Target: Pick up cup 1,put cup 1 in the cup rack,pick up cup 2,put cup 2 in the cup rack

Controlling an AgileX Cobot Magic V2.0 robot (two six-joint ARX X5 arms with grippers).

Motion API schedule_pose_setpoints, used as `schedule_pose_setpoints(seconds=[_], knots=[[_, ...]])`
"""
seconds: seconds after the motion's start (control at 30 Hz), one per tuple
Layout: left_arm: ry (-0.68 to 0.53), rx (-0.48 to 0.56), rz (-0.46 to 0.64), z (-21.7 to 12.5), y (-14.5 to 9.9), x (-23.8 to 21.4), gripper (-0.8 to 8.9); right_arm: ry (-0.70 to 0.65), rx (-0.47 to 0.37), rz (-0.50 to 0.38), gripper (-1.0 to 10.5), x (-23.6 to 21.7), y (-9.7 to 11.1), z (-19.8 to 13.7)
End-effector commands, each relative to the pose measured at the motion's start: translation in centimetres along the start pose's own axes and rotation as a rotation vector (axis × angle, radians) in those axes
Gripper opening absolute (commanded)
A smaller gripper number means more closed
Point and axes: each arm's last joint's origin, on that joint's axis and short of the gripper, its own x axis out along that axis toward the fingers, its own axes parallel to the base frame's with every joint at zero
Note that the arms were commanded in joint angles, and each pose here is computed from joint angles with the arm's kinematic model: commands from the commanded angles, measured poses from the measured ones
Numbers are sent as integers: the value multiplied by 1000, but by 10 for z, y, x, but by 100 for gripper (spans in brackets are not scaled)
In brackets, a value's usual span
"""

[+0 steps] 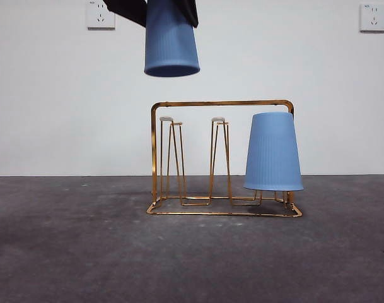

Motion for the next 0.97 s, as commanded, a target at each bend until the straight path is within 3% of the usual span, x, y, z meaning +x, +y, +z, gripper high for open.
schedule_pose_setpoints(seconds=[0.03,0.4,0.7,0.97], knots=[[31,-6,11,-16,1,11,-6,-2,11,0,217,0,0,-1],[-39,-30,19,-32,4,25,-6,25,11,2,217,0,0,-3],[-6,-43,21,-41,15,29,-6,25,18,-1,217,0,0,-3],[19,-64,14,-72,13,42,-6,19,21,-13,216,0,0,-3]])
